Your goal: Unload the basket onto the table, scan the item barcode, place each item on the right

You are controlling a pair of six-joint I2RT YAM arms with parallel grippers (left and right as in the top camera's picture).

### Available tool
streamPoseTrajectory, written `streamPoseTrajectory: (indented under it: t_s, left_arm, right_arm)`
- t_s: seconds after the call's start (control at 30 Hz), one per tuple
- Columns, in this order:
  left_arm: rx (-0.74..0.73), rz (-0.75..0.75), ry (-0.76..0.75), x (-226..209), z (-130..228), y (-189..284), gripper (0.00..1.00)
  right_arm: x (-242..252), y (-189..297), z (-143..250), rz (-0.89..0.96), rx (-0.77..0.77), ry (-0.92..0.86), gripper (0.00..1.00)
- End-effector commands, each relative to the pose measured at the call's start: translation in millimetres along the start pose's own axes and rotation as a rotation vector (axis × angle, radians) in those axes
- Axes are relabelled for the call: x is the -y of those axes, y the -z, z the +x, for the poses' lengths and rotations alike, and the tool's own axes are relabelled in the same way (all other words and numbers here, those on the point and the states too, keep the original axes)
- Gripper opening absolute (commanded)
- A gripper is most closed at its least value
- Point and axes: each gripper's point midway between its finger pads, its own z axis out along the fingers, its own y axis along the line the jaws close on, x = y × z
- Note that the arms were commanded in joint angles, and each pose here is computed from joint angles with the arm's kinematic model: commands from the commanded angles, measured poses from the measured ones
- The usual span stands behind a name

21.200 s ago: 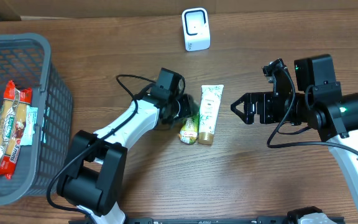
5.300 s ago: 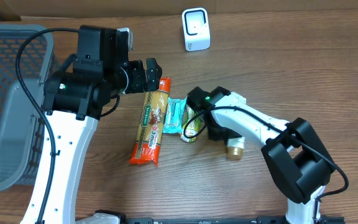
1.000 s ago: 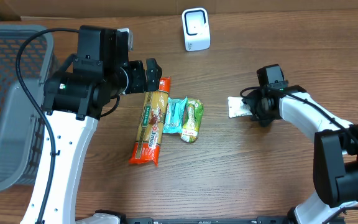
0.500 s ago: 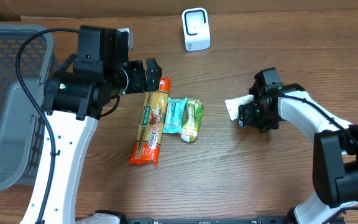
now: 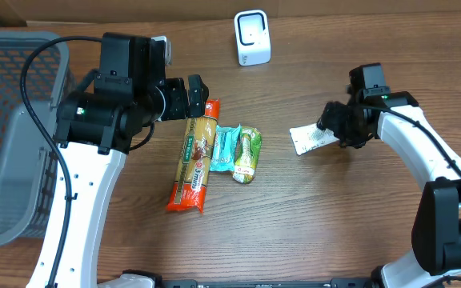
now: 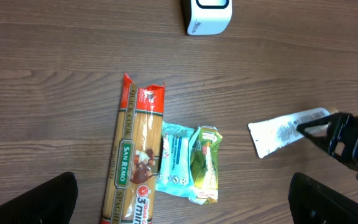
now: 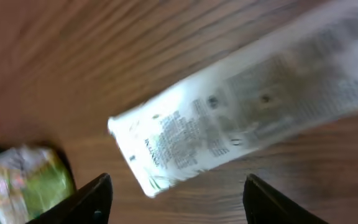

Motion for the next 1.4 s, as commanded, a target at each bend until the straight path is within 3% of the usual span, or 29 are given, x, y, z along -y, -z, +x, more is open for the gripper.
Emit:
streamPoseTrajectory:
  t_s: [0.0, 0.17, 0.4, 0.73, 0.87, 1.03, 1.1, 1.27, 1.37]
  left_arm:
    - [0.0, 0.01, 0.001, 2.1, -0.9, -0.5, 1.0]
    - [0.0, 0.009, 0.002, 2.0, -1.0, -0.5, 1.0]
    - [0.0, 0.009, 0.002, 2.0, -1.0, -0.5, 0.99]
    - [0.0, 0.009, 0.002, 2.0, -1.0, -0.5, 1.0]
    - [0.0, 0.009, 0.002, 2.0, -1.0, -0.5, 1.0]
    - [0.0, 0.009, 0.002, 2.0, -1.0, -0.5, 1.0]
    - [0.0, 0.009, 0.002, 2.0, -1.0, -0.5, 1.0]
    - [0.0, 0.009, 0.002, 2.0, -1.0, -0.5, 1.0]
    - [0.0, 0.009, 0.001, 2.1, -0.9, -0.5, 1.0]
  right_arm:
    - [37.1, -2.7, -15.2, 0.202, 0.177, -0.412, 0.68]
    - [45.4, -23.6, -9.6, 0.252, 0.22, -0.507, 0.69]
    - [26.7, -45.6, -16.2, 0.182, 0.263, -0.47, 0.7]
    - [39.7, -70.5, 0.2, 0.259, 0.196, -0.422, 0.68]
    - [35.9, -72.0, -0.4, 0.256, 0.171, -0.243, 0.56]
    - [26.9, -75.5, 12.0, 0.22, 0.054, 0.131, 0.56]
    - [32.8, -74.6, 19.7, 0.243, 0.008, 0.233, 0.58]
    - [45.1, -71.1, 38.1, 0.274, -0.108, 0.459, 0.76]
    - [52.3, -67.4, 45.1, 0.286, -0.17, 0.589, 0.8]
